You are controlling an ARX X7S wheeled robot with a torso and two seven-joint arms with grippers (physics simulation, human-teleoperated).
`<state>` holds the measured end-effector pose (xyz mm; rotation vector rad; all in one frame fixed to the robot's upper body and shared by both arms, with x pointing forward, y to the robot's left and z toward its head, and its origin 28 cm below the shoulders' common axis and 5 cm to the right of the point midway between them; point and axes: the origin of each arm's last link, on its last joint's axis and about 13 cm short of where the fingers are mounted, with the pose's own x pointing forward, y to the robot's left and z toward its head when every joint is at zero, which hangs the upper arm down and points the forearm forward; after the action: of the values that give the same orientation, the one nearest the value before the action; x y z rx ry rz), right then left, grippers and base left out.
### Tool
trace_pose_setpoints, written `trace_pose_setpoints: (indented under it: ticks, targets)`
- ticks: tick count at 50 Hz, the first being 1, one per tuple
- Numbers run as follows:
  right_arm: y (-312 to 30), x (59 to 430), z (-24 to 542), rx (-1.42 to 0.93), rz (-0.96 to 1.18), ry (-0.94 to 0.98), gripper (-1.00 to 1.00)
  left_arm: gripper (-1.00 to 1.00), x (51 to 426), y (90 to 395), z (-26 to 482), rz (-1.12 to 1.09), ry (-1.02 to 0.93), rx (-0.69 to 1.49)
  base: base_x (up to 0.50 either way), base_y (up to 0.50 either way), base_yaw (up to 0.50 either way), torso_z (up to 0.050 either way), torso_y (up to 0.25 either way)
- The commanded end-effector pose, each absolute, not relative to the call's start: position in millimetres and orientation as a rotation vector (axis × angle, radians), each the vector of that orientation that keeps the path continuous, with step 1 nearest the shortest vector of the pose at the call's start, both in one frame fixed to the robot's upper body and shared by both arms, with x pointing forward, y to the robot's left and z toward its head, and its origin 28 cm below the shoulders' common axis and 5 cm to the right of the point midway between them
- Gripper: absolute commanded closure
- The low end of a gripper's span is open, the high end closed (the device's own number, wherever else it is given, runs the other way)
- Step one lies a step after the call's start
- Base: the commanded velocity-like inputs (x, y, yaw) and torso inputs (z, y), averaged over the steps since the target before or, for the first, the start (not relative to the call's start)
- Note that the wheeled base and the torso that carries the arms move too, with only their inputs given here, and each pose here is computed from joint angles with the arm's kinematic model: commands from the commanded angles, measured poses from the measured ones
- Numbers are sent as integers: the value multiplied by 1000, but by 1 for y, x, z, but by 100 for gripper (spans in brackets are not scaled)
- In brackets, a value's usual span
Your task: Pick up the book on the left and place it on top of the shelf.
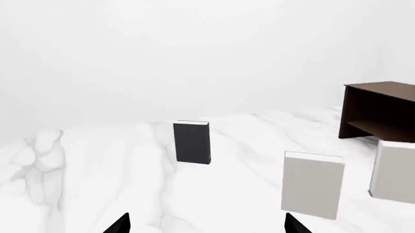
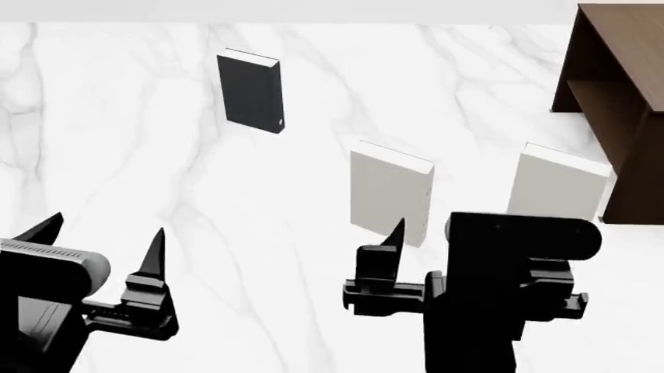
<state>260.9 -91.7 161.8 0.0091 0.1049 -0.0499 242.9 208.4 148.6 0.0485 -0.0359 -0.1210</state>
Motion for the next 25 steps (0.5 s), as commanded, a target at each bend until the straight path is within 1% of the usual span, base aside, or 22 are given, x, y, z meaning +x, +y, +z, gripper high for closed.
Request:
trace_pose_setpoints:
  ticks: [1, 3, 4, 6, 7, 9, 14, 21, 23, 25]
  targets:
    - [-94, 275, 221, 33, -78, 141, -100, -100, 249, 212, 194, -122, -74, 78, 0, 0, 0, 0, 0]
    - [-95, 277, 225, 1, -69, 159, -100, -100, 250, 212, 198, -124, -78, 76, 0, 0, 0, 0, 0]
    - [-95, 278, 227, 14, -31, 150, -100, -100, 251, 213, 201, -125, -81, 80, 0, 0, 0, 0, 0]
    - [-95, 279, 226, -14, -71, 156, -100, -100, 252, 213, 202, -124, -83, 82, 0, 0, 0, 0, 0]
    - [-94, 277, 226, -9, -50, 124, -100, -100, 252, 213, 203, -124, -83, 81, 0, 0, 0, 0, 0]
    - [-95, 278, 226, -9, -55, 136, -100, -100, 253, 214, 202, -122, -83, 81, 0, 0, 0, 0, 0]
    - [-94, 278, 225, -58, -73, 85, -100, -100, 254, 216, 201, -115, -81, 80, 0, 0, 0, 0, 0]
    - [-95, 276, 231, -36, -34, 102, -100, -100, 254, 217, 204, -111, -87, 80, 0, 0, 0, 0, 0]
    - [-95, 276, 232, -29, -15, 100, -100, -100, 254, 217, 205, -112, -89, 79, 156, 0, 0, 0, 0]
    - [-95, 275, 233, -19, -4, 102, -100, -100, 254, 217, 205, -111, -91, 79, 451, 0, 0, 0, 0]
